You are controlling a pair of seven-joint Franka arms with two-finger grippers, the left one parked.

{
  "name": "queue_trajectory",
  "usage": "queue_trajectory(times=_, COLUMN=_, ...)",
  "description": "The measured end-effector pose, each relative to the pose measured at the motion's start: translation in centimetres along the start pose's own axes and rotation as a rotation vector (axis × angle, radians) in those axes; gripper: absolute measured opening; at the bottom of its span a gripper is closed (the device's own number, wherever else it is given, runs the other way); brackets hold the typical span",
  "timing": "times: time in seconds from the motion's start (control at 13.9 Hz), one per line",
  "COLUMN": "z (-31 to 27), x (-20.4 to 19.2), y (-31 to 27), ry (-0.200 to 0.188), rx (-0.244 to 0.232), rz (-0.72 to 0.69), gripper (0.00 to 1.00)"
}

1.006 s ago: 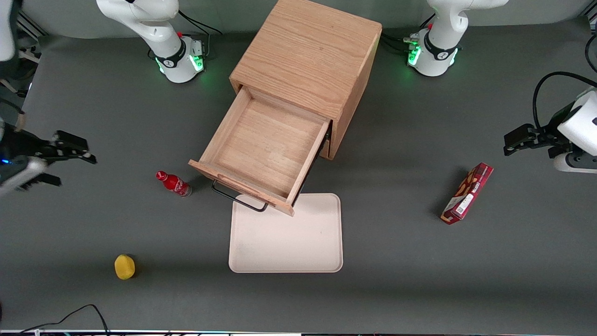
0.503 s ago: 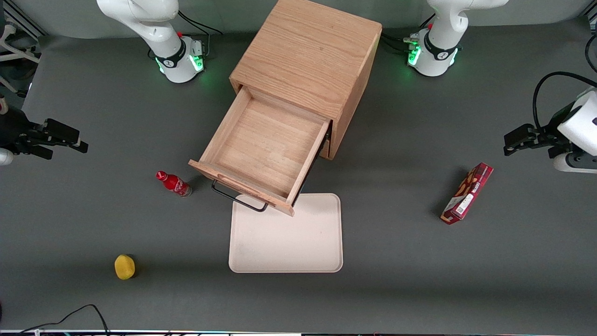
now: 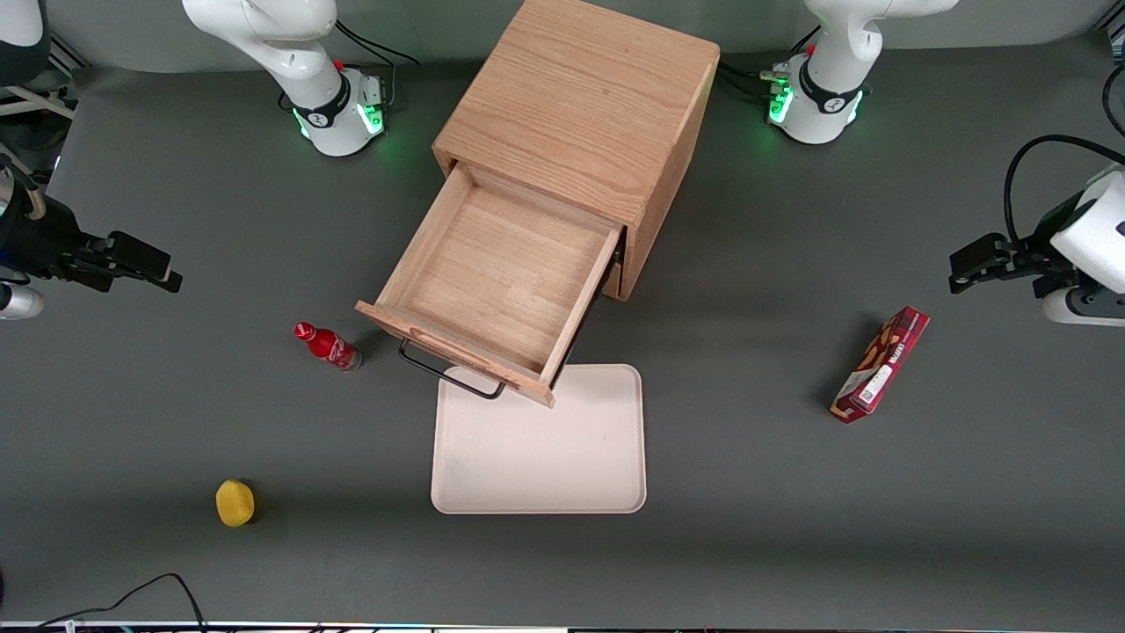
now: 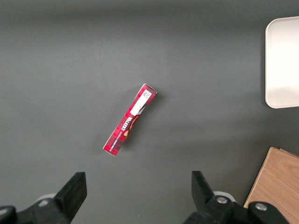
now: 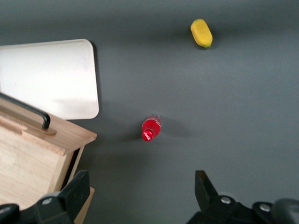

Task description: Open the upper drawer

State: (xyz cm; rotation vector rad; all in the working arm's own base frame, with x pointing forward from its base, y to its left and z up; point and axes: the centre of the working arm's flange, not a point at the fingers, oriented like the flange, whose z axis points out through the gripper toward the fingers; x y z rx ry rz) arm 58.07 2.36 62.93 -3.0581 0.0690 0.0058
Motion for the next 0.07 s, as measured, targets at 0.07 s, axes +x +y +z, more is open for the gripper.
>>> queue_trajectory(times=0.07, z=0.0, x=-0.26, y=-0.22, ry=-0.013, rx=-0.006, rz=-0.015, gripper=1.0)
